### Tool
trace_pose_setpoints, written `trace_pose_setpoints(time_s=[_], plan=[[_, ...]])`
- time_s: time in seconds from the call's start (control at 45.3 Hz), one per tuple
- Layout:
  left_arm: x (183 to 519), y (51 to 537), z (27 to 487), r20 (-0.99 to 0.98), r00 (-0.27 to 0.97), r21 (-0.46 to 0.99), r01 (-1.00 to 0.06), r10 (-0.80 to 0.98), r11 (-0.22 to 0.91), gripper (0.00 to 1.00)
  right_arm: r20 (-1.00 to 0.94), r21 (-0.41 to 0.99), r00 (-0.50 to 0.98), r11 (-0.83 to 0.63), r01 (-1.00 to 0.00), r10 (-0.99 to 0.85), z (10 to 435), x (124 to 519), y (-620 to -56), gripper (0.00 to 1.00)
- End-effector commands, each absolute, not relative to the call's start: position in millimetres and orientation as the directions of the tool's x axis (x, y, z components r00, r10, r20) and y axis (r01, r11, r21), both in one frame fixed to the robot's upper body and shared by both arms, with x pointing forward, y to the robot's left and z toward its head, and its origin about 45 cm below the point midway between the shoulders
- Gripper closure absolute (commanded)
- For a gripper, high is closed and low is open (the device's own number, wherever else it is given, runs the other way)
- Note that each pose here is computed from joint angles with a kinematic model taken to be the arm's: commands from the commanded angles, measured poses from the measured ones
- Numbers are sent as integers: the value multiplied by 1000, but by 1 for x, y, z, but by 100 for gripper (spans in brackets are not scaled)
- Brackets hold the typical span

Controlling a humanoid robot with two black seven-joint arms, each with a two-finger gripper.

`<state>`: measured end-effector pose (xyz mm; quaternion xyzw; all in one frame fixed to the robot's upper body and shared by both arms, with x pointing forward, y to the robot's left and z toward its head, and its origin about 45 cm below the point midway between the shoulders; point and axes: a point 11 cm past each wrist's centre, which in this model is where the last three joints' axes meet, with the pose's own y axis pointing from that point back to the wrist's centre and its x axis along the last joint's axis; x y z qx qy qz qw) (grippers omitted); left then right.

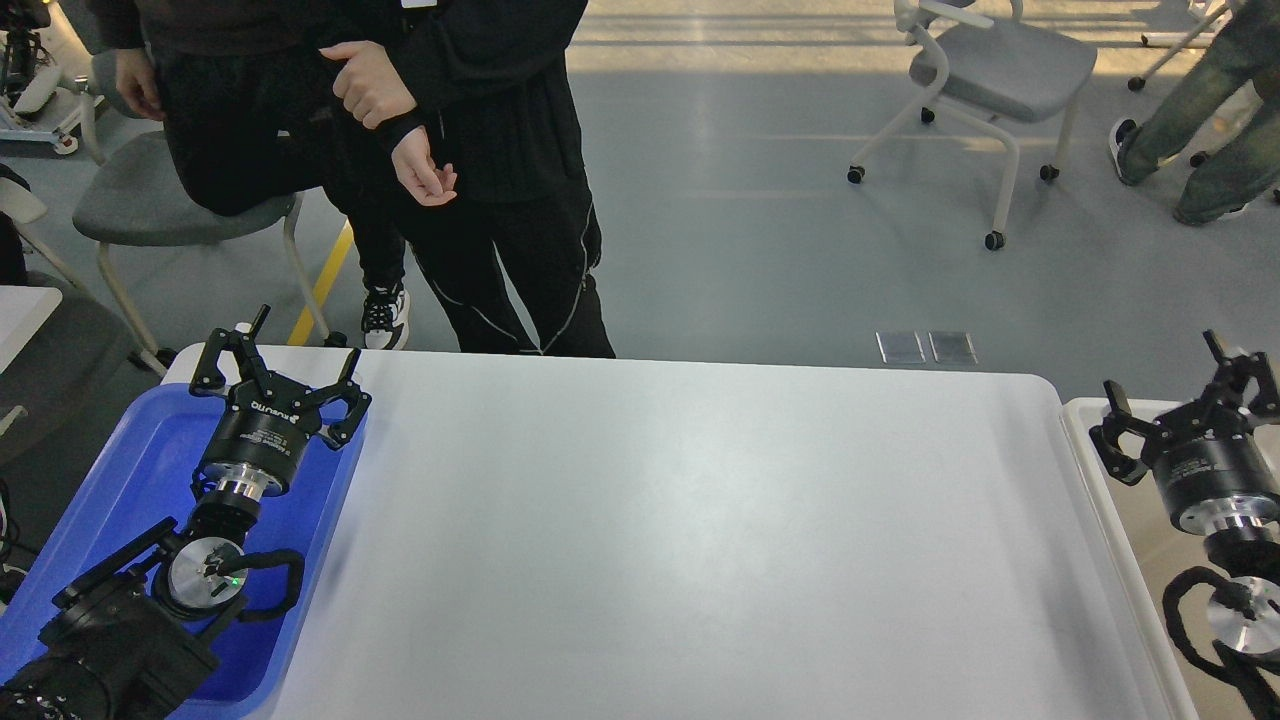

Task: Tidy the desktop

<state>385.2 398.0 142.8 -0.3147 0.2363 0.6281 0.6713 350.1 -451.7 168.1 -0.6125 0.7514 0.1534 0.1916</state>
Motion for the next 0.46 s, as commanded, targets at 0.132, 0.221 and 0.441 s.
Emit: trace_pose_setpoints(time_s=[0.132,0.221,0.441], plan=[[385,398,143,-712,100,-125,-992,695,14,0,-582,-53,-98,159,-986,-807,168,369,-394,0],[385,398,143,-711,100,-124,-992,696,15,0,-578,-40,-89,138,-990,-811,163,369,-388,0],[385,398,143,-712,100,-125,-992,695,14,0,-570,-27,-86,123,-992,-817,160,371,-383,0]])
